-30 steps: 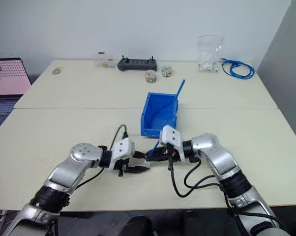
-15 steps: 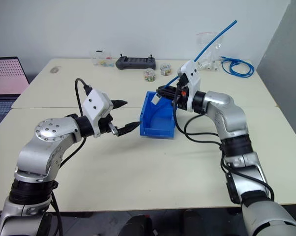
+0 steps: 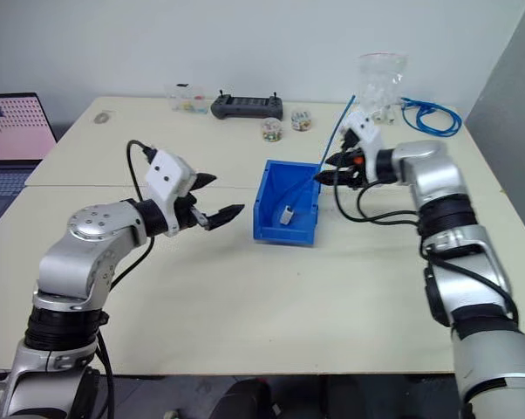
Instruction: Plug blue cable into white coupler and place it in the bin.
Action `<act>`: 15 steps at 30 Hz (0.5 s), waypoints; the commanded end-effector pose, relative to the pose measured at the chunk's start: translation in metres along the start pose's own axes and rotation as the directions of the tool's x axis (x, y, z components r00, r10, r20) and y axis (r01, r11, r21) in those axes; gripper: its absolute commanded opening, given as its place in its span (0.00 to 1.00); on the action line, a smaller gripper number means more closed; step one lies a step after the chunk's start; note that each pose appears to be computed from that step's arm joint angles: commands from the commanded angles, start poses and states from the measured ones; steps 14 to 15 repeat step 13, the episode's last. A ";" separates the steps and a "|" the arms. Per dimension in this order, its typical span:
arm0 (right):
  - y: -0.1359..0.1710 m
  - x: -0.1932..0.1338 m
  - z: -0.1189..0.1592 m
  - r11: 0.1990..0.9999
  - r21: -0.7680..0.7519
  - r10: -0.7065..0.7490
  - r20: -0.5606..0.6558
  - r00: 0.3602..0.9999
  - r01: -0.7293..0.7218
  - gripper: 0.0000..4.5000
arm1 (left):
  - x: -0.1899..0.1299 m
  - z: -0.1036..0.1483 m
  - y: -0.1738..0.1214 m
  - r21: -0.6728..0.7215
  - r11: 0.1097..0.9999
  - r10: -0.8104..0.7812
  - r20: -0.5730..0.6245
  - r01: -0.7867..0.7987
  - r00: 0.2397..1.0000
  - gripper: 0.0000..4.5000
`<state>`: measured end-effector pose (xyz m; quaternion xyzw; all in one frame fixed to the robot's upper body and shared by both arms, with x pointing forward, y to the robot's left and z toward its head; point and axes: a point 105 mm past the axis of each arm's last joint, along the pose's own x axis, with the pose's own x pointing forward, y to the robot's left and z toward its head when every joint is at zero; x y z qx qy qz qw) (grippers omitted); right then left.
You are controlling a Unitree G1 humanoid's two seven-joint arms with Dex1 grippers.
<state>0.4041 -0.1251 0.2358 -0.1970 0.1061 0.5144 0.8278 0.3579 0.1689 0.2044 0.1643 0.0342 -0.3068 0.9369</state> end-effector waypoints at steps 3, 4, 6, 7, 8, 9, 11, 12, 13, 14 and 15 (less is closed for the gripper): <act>0.032 -0.027 -0.006 0.998 -0.045 0.053 0.050 0.997 -0.051 0.98 | -0.020 -0.002 0.032 -0.025 0.990 0.135 -0.006 -0.135 0.991 1.00; 0.035 -0.030 -0.009 0.999 -0.032 0.029 0.077 0.997 -0.027 0.99 | -0.023 -0.005 0.034 -0.039 0.988 0.147 -0.007 -0.147 0.989 1.00; 0.045 -0.033 -0.018 1.000 0.008 -0.020 0.133 0.991 0.020 0.99 | -0.031 -0.011 0.039 -0.094 0.981 0.172 0.007 -0.171 0.985 1.00; 0.051 -0.034 -0.023 0.998 0.038 -0.048 0.152 0.987 0.043 0.99 | -0.034 -0.017 0.042 -0.114 0.976 0.186 -0.003 -0.185 0.983 1.00; 0.056 -0.035 -0.027 0.996 0.065 -0.075 0.168 0.983 0.065 0.99 | -0.038 -0.022 0.042 -0.124 0.973 0.195 -0.011 -0.195 0.981 1.00; 0.061 -0.035 -0.031 0.992 0.094 -0.099 0.180 0.979 0.083 0.99 | -0.040 -0.026 0.041 -0.128 0.973 0.193 -0.022 -0.194 0.981 1.00; 0.070 -0.034 -0.036 0.985 0.136 -0.131 0.188 0.973 0.106 0.99 | -0.043 -0.031 0.036 -0.137 0.974 0.178 -0.026 -0.180 0.984 1.00; 0.074 -0.034 -0.039 0.981 0.153 -0.145 0.189 0.971 0.117 0.99 | -0.043 -0.033 0.031 -0.155 0.976 0.150 -0.024 -0.152 0.988 1.00; 0.075 -0.034 -0.040 0.978 0.164 -0.155 0.188 0.970 0.125 0.99 | -0.042 -0.033 0.029 -0.168 0.977 0.131 -0.021 -0.132 0.991 1.00; 0.075 -0.034 -0.040 0.978 0.164 -0.155 0.188 0.970 0.125 0.99 | -0.042 -0.033 0.029 -0.168 0.977 0.131 -0.021 -0.132 0.991 1.00; 0.075 -0.034 -0.040 0.978 0.164 -0.155 0.188 0.970 0.125 0.99 | -0.042 -0.033 0.029 -0.168 0.977 0.131 -0.021 -0.132 0.991 1.00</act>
